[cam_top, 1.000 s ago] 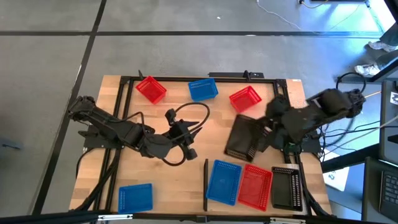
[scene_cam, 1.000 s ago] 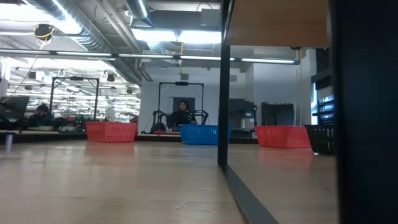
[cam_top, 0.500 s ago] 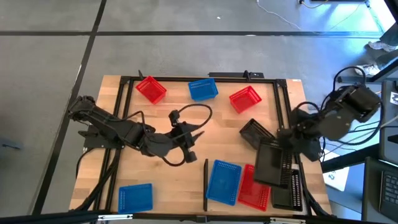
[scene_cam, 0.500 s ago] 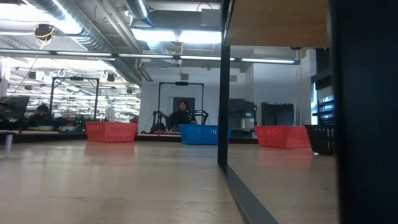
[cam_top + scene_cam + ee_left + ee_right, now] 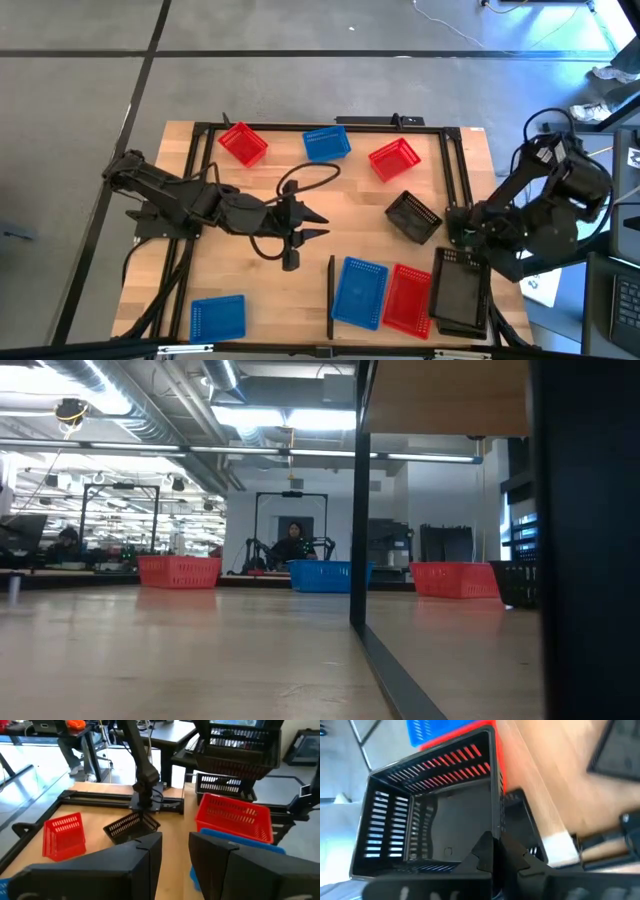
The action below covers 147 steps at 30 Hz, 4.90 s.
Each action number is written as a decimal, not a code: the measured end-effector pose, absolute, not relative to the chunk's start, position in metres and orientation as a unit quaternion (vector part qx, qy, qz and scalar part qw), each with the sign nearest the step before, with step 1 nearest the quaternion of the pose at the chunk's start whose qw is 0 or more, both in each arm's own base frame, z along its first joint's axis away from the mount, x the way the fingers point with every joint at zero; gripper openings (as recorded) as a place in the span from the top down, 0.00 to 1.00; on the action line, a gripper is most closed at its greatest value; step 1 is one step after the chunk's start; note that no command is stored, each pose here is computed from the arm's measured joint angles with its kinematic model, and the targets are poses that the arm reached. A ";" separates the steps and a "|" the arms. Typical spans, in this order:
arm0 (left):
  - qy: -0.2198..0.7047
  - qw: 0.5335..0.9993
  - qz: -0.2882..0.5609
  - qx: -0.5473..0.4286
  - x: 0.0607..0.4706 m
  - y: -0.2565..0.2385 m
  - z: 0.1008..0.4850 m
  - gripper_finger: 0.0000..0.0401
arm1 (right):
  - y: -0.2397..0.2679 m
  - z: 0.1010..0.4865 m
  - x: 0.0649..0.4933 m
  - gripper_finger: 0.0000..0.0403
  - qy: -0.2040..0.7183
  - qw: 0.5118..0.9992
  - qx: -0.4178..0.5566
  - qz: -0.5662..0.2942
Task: Stack baskets on shelf by color
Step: Stack the left black bin on top of the black bin on the shelf, then stack the right red bin on top of the red bin on the shelf
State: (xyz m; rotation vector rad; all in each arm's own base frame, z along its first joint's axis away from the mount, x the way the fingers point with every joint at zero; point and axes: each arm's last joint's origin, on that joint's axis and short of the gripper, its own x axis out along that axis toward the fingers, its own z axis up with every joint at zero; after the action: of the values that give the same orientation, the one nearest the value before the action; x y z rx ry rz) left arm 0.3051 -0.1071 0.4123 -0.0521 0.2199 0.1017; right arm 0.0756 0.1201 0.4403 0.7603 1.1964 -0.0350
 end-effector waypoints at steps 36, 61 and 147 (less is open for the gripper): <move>0.111 0.991 0.055 -0.048 0.311 -0.093 0.412 0.78 | 0.147 0.397 0.055 1.00 0.609 0.739 0.285 -0.042; 0.110 0.991 0.055 -0.054 0.311 -0.093 0.412 0.78 | 0.147 0.397 0.055 0.84 0.603 0.758 0.247 -0.009; 0.195 0.973 0.069 -0.105 0.296 -0.089 0.401 0.78 | 0.148 0.405 0.067 0.98 0.435 0.876 0.209 -0.017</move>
State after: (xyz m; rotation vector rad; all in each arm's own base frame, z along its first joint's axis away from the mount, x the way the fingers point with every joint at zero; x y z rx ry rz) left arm 0.2955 -0.0887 0.4011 -0.2114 0.3934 0.1391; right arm 0.0675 0.1485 0.4050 0.4366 0.9076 -0.0351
